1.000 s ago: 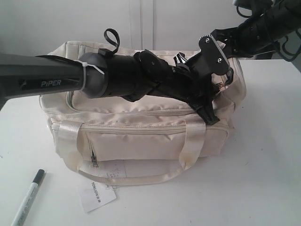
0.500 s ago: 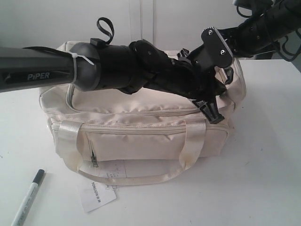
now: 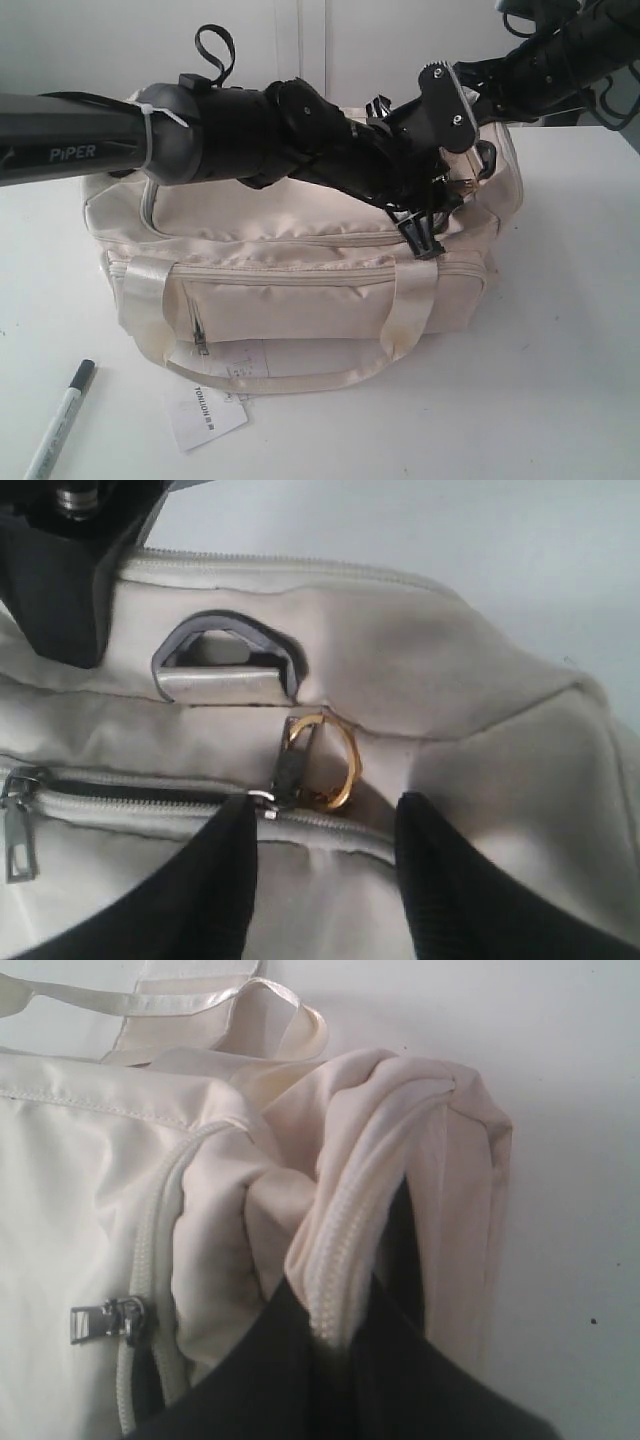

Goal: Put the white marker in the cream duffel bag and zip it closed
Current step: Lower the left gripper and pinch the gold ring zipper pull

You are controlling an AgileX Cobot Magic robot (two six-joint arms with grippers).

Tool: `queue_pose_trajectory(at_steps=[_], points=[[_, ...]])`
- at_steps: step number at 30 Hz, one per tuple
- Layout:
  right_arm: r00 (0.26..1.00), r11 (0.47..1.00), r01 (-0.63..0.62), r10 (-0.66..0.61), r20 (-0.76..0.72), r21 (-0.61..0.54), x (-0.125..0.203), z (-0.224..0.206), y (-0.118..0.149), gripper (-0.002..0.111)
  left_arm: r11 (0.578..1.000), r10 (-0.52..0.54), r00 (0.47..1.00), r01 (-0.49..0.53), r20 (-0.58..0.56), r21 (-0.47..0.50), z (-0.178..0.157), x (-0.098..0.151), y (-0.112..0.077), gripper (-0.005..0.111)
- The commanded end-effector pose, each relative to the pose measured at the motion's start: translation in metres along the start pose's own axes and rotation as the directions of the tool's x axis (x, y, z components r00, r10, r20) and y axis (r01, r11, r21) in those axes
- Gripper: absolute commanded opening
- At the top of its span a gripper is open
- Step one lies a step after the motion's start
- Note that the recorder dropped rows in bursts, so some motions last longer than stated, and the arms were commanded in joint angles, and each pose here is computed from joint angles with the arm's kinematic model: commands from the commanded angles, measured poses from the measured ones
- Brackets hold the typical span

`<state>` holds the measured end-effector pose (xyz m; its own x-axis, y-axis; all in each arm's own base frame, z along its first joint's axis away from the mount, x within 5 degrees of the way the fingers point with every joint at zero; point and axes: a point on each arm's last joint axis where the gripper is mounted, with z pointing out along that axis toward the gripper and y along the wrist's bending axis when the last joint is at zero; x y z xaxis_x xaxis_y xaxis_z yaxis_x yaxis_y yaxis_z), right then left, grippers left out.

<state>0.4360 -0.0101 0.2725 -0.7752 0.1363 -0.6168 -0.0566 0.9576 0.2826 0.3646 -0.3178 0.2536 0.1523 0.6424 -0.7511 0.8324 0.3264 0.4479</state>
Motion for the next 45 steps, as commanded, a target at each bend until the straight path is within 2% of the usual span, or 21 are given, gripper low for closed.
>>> queue_pose_trajectory(at_steps=[1,5,9,17,26,29,32,34,37,42,45], points=[[1.0,1.0,-0.008,0.008,0.011,-0.002,-0.002,-0.002,0.0,0.0,0.984,0.176,0.984,-0.175,-0.026,0.029,0.003,0.005,-0.003,0.051],[1.0,1.0,-0.008,0.008,0.011,-0.002,-0.002,-0.002,0.0,0.0,0.96,0.272,0.962,-0.269,-0.024,0.082,0.01,0.009,-0.012,0.051],[1.0,1.0,-0.008,0.008,0.011,-0.002,-0.002,-0.002,0.0,0.0,0.957,0.284,0.958,-0.282,-0.021,0.069,0.013,0.006,-0.016,0.051],[1.0,1.0,-0.008,0.008,0.011,-0.002,-0.002,-0.002,0.0,0.0,0.971,0.241,0.971,-0.241,-0.01,-0.007,0.017,0.0,-0.018,0.051],[1.0,1.0,-0.008,0.008,0.011,-0.002,-0.002,-0.002,0.0,0.0,0.974,0.198,0.98,-0.199,-0.02,-0.107,0.019,0.0,-0.009,0.051],[1.0,1.0,-0.008,0.008,0.011,-0.002,-0.002,-0.002,0.0,0.0,0.981,0.139,0.99,-0.14,-0.014,-0.131,0.018,0.0,-0.007,0.046],[1.0,1.0,-0.008,0.008,0.011,-0.002,-0.002,-0.002,0.0,0.0,0.981,0.14,0.99,-0.14,-0.014,-0.136,0.018,0.0,-0.007,0.036],[1.0,1.0,-0.008,0.008,0.011,-0.002,-0.002,-0.002,0.0,0.0,0.981,0.14,0.99,-0.14,-0.014,-0.134,0.018,0.0,-0.007,0.032],[1.0,1.0,-0.008,0.008,0.011,-0.002,-0.002,-0.002,0.0,0.0,0.986,0.148,0.989,-0.149,-0.011,-0.073,0.018,-0.001,-0.012,0.032],[1.0,1.0,-0.008,0.008,0.011,-0.002,-0.002,-0.002,0.0,0.0,0.988,0.153,0.988,-0.153,0.023,0.025,0.001,-0.014,-0.015,0.032],[1.0,1.0,-0.008,0.008,0.011,-0.002,-0.002,-0.002,0.0,0.0,0.989,0.142,0.989,-0.144,0.046,0.033,-0.012,-0.025,-0.012,0.031]])
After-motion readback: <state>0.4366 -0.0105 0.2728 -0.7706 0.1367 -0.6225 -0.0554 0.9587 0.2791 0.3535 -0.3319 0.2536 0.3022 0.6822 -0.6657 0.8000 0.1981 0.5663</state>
